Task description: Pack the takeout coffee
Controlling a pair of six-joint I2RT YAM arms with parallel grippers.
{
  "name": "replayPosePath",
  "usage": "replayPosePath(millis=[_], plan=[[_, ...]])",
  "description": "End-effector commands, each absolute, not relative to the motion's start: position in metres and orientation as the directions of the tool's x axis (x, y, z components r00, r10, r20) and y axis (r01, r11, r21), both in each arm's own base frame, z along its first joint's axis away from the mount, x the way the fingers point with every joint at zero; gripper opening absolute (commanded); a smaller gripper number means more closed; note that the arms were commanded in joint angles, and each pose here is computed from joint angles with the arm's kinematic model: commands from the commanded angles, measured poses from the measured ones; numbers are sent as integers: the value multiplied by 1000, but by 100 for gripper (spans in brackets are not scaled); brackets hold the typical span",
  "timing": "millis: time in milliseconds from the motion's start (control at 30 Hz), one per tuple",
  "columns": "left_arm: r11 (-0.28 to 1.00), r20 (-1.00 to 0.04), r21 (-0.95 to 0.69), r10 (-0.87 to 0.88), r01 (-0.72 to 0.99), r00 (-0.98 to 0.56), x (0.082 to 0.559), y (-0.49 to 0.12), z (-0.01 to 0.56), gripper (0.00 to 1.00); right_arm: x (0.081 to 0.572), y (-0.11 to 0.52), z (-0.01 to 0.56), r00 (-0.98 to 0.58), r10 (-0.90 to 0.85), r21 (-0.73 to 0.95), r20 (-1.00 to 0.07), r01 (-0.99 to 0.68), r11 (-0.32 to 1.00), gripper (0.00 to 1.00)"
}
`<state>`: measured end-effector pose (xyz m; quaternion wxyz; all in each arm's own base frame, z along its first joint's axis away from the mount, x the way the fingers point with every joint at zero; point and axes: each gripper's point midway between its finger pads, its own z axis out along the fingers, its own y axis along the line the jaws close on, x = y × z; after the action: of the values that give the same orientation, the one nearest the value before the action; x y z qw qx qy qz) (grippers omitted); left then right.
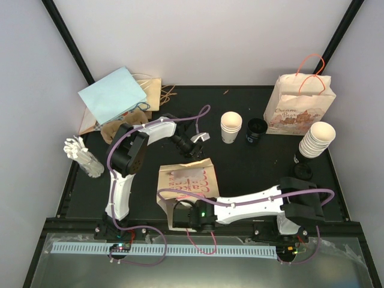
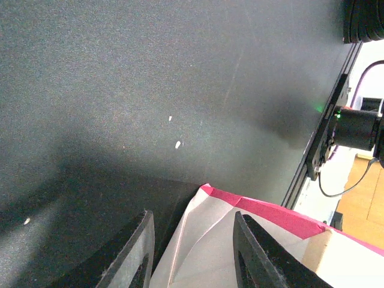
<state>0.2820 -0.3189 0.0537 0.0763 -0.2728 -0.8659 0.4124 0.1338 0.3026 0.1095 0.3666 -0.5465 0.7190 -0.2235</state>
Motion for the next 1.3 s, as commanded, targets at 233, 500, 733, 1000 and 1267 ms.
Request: replayPosePath(millis=[233, 500, 733, 1000, 1267], plan=[[501, -48, -768, 575, 398, -817, 260, -318, 55, 38, 108, 296, 58, -218, -954, -615, -207, -729, 300, 47], [506, -38, -768, 577, 393, -816, 257, -316, 55, 38, 116, 296, 60, -215, -955, -699, -202, -652, 295, 49], [509, -27, -770, 577, 385, -817, 252, -314, 52, 38, 121, 297, 59, -199, -953, -721, -228, -623, 302, 52], [509, -23, -770, 579, 383, -815, 249, -313, 52, 38, 119, 297, 39, -220, -949, -702, -225, -639, 314, 52], [509, -19, -771, 583, 383, -812, 247, -315, 52, 38, 137, 292, 48, -256, -937, -683, -237, -642, 347, 52]])
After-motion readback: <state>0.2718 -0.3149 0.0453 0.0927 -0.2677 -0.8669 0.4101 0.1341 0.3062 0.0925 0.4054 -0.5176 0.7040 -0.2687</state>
